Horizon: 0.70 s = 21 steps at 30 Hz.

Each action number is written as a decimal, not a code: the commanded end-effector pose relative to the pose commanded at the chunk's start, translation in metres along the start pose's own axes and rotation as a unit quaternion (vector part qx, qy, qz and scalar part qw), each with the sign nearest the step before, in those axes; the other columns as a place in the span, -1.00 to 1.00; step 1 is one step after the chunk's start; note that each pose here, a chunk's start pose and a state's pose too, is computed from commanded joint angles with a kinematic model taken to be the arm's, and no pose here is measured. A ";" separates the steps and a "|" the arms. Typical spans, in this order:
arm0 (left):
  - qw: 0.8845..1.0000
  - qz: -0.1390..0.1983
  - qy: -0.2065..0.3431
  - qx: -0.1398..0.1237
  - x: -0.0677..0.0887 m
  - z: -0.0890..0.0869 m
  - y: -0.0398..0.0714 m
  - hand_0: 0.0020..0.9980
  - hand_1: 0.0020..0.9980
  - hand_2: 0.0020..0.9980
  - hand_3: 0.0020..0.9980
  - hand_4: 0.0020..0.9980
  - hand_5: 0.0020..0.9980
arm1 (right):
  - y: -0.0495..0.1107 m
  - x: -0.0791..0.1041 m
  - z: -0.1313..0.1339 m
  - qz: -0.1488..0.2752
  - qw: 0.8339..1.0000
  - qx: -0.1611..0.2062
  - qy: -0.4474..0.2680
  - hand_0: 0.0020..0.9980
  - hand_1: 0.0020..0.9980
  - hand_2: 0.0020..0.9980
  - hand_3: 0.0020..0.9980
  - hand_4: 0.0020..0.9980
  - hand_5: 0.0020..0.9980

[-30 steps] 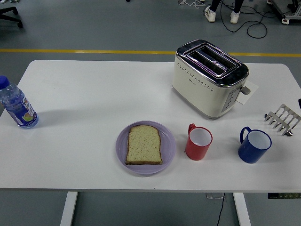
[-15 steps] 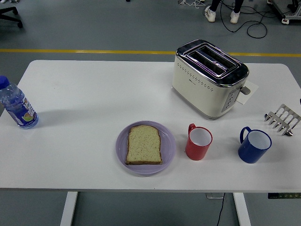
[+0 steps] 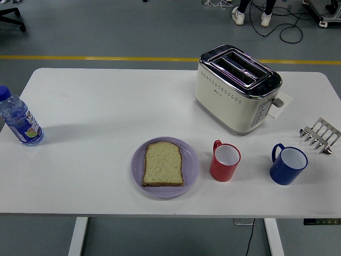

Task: Pick up the cup,pour liquid into bread,place the cup on the desk

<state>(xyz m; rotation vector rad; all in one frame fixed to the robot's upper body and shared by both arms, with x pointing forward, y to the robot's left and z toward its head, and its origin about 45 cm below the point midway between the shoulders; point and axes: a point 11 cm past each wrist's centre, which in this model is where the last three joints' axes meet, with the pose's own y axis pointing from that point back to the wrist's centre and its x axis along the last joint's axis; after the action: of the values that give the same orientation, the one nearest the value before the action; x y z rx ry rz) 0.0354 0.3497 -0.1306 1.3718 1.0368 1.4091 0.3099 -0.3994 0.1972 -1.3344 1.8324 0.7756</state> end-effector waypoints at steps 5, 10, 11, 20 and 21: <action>1.000 0.000 0.001 -0.001 0.000 0.002 0.000 0.27 0.28 0.30 0.01 -0.52 0.73 | -0.001 0.000 -0.001 0.000 1.000 0.003 -0.001 0.29 0.15 0.28 0.23 0.29 -0.49; 1.000 0.000 0.001 -0.001 0.000 0.001 0.000 0.27 0.28 0.30 0.01 -0.52 0.73 | -0.001 0.000 -0.003 0.000 1.000 0.006 -0.003 0.29 0.15 0.28 0.23 0.28 -0.49; 1.000 0.000 0.001 -0.001 0.000 0.001 0.000 0.27 0.28 0.30 0.01 -0.52 0.73 | -0.001 0.000 -0.003 0.000 1.000 0.006 -0.003 0.29 0.15 0.28 0.23 0.28 -0.49; 1.000 0.000 0.003 -0.003 0.000 0.004 0.000 0.27 0.28 0.30 0.00 -0.52 0.73 | -0.002 -0.003 -0.004 -0.003 1.000 0.011 -0.006 0.28 0.14 0.27 0.23 0.27 -0.51; 1.000 0.000 0.003 -0.003 0.000 0.003 0.000 0.27 0.28 0.30 0.00 -0.52 0.73 | -0.002 -0.003 -0.005 -0.004 1.000 0.011 -0.005 0.28 0.14 0.27 0.23 0.27 -0.51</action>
<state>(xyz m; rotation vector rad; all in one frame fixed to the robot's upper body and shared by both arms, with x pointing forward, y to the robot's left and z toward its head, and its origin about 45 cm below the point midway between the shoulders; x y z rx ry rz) 0.0389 0.3499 -0.1303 1.3646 1.0359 1.4170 0.3114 -0.4021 0.2020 -1.3202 1.8213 0.7560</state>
